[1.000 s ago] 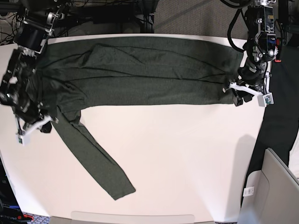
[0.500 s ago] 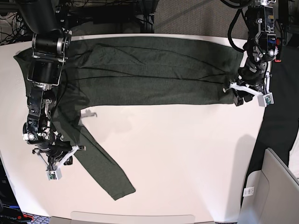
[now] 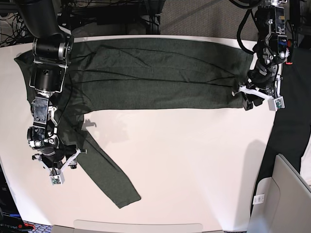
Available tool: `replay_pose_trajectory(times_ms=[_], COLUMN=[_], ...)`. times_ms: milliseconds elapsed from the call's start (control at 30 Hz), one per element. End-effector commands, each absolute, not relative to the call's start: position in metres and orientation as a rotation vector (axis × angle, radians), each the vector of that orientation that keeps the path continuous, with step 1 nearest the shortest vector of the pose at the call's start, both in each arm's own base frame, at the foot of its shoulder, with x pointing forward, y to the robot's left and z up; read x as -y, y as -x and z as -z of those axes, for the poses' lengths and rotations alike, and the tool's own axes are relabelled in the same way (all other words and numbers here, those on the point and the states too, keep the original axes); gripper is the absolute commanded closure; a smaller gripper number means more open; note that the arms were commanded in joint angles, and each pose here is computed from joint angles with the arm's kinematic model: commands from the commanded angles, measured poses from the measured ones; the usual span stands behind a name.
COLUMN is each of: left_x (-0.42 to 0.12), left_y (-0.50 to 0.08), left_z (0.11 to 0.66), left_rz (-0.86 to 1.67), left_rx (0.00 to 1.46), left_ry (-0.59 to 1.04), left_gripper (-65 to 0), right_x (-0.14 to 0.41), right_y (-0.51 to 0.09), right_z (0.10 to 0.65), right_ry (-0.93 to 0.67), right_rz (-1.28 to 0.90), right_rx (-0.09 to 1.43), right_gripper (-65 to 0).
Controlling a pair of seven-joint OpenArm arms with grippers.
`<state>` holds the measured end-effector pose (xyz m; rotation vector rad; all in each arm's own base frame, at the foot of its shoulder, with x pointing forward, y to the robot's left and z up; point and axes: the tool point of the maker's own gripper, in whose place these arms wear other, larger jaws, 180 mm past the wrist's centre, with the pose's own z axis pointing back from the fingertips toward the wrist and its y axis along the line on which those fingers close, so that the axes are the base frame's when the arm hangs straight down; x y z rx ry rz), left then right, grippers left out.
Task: Fold the T-shirt properly
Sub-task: 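Lower the right gripper onto the green sleeve and grasp it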
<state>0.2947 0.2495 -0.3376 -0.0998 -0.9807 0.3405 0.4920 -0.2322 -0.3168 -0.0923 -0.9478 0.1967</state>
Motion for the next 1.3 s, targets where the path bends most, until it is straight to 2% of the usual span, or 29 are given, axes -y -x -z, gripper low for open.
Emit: replay_pose_trajectory(times_ms=[0,67,500,967,1033,1167,1267], left_x=[-0.252,-0.252,-0.252,-0.252,-0.252,-0.251,-0.249], left_y=[-0.301,-0.301,-0.301,-0.301,-0.301,-0.302,-0.303], left_z=[0.325,0.325,0.325,0.325,0.325,0.322,0.317], left_rz=[-0.322,-0.322,-0.322,-0.323,-0.323,-0.32,-0.315], left_rx=[1.025,1.025,1.025,1.025,1.025,1.032,1.044], left_ry=[0.092,0.092,0.092,0.094,0.094,0.096,0.102], left_gripper=[-23.6,-23.6,-23.5,-23.5,-23.5,-23.5,-23.5], right_x=[0.235,0.236,0.272,0.267,0.263,0.248,0.238], right_y=[-0.506,-0.505,-0.489,-0.46,-0.457,-0.454,-0.45], right_z=[0.29,0.294,0.334,0.392,0.398,0.406,0.412], right_ry=[0.106,0.101,0.059,0.014,0.002,-0.026,-0.041], right_rz=[-0.198,-0.193,-0.034,-0.012,-0.008,-0.016,-0.024], right_rx=[1.019,1.008,0.915,0.771,0.753,0.739,0.703], right_gripper=[-32.9,-34.9,-34.8,-34.6,-31.2,-18.2,-15.5])
